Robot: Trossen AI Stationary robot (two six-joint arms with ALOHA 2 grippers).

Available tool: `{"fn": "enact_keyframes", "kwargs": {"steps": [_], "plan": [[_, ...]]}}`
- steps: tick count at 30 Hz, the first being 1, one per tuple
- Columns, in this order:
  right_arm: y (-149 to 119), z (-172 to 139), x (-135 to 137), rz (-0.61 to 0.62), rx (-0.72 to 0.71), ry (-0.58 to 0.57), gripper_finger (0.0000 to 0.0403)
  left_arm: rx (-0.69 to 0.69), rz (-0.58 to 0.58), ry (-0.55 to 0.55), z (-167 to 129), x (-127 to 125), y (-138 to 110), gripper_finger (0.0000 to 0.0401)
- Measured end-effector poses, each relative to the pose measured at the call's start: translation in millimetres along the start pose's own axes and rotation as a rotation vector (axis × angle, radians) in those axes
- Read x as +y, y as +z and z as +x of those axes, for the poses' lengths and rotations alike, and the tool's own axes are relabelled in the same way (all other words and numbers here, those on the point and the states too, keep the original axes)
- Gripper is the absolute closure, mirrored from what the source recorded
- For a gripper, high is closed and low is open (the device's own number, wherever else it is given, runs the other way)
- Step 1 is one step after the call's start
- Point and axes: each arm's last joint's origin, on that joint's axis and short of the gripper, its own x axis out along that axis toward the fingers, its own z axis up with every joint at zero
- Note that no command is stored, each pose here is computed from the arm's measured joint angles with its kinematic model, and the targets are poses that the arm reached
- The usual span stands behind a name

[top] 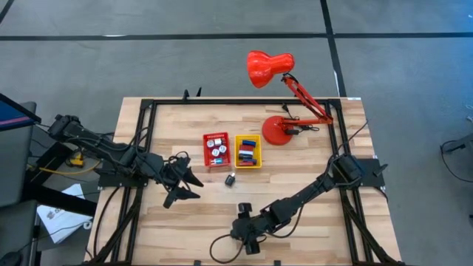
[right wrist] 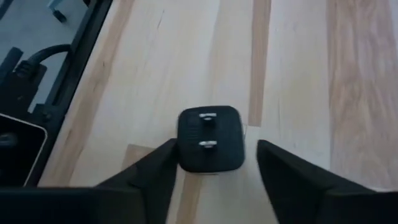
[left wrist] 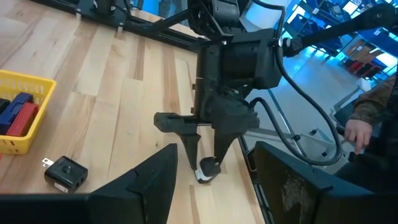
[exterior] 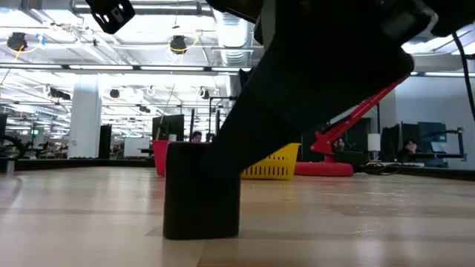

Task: Pick & Place Office items
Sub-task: Put the bottom black charger adapter into the red basket

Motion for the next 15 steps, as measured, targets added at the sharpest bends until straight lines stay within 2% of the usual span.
{"fn": "enact_keyframes", "kwargs": {"steps": [6,11,15], "plan": [[1.8,-0.1,2.2,-0.03,-0.008,0.058,0.0274,-0.002,0.0,0.004,0.0,0.1,0.0,0.0192],[1.9,0.0,2.1,-0.021,-0.006,0.061,0.0275,-0.002,0.0,0.004,0.0,0.1,0.1,0.0192],[4.4,-1.5,-2.7,0.092,-0.013,0.033,0.0268,-0.003,-0.004,0.004,0.0,0.1,0.2,0.0192]]}}
